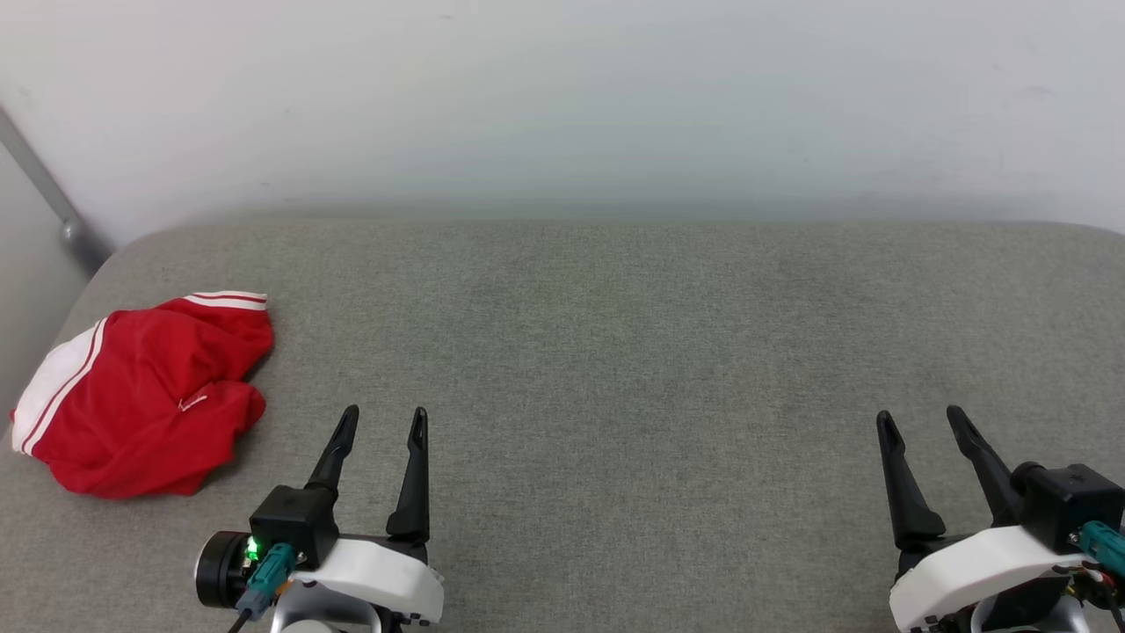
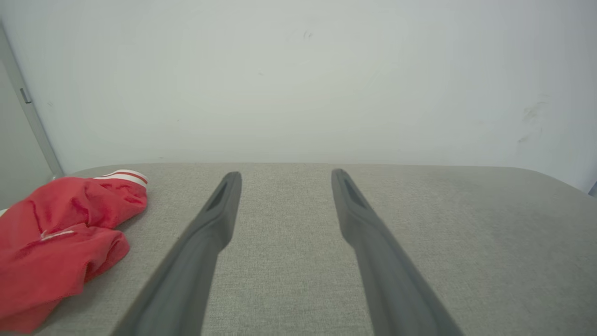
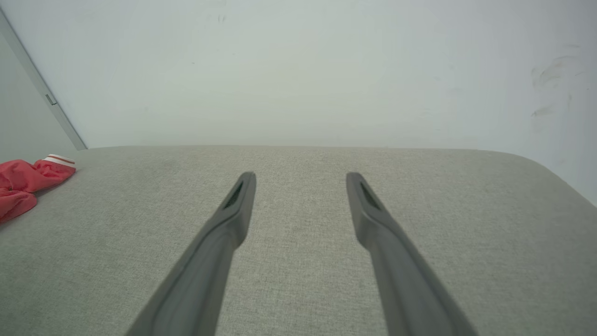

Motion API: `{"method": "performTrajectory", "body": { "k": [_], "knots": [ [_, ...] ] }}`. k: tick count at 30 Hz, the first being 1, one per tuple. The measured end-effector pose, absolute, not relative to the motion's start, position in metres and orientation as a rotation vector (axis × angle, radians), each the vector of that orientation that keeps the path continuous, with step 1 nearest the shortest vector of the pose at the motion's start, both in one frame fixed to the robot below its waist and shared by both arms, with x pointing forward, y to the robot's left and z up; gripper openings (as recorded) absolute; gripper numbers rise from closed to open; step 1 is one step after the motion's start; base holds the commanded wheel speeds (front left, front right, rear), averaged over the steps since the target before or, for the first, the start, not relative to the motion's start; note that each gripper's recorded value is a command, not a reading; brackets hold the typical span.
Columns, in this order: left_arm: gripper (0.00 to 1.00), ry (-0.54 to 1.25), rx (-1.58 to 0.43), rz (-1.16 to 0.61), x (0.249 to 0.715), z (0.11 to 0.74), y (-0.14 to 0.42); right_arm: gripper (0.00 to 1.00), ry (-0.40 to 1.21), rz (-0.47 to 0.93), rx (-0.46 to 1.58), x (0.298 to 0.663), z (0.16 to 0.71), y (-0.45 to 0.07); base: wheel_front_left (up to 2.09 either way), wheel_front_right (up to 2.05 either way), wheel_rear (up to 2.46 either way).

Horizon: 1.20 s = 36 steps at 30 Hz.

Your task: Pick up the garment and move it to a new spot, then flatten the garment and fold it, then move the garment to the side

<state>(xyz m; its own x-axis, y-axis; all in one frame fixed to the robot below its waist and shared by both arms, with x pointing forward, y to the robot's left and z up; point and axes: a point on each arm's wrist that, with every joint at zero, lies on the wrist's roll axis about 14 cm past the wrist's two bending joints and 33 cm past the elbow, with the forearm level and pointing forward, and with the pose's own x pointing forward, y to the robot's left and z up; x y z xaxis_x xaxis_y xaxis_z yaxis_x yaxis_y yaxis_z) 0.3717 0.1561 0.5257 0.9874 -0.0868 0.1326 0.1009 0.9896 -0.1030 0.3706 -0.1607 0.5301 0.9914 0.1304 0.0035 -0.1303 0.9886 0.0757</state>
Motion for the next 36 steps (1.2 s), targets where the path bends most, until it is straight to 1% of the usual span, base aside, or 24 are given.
{"method": "performTrajectory", "body": {
  "k": [22,29,36],
  "knots": [
    [1.00,-0.096,-0.141,-0.043,0.370,0.514,0.168,1.00,-0.008,0.141,0.075,0.373,0.533,-0.157,0.00,0.00,0.00],
    [1.00,-0.115,-0.161,0.033,0.368,0.519,0.191,1.00,-0.015,0.222,0.056,0.383,0.539,-0.130,0.00,0.00,0.00],
    [1.00,-0.143,-0.169,0.179,0.350,0.525,0.237,1.00,-0.012,0.357,0.040,0.396,0.541,-0.082,0.00,0.00,0.00]
  ]
}}
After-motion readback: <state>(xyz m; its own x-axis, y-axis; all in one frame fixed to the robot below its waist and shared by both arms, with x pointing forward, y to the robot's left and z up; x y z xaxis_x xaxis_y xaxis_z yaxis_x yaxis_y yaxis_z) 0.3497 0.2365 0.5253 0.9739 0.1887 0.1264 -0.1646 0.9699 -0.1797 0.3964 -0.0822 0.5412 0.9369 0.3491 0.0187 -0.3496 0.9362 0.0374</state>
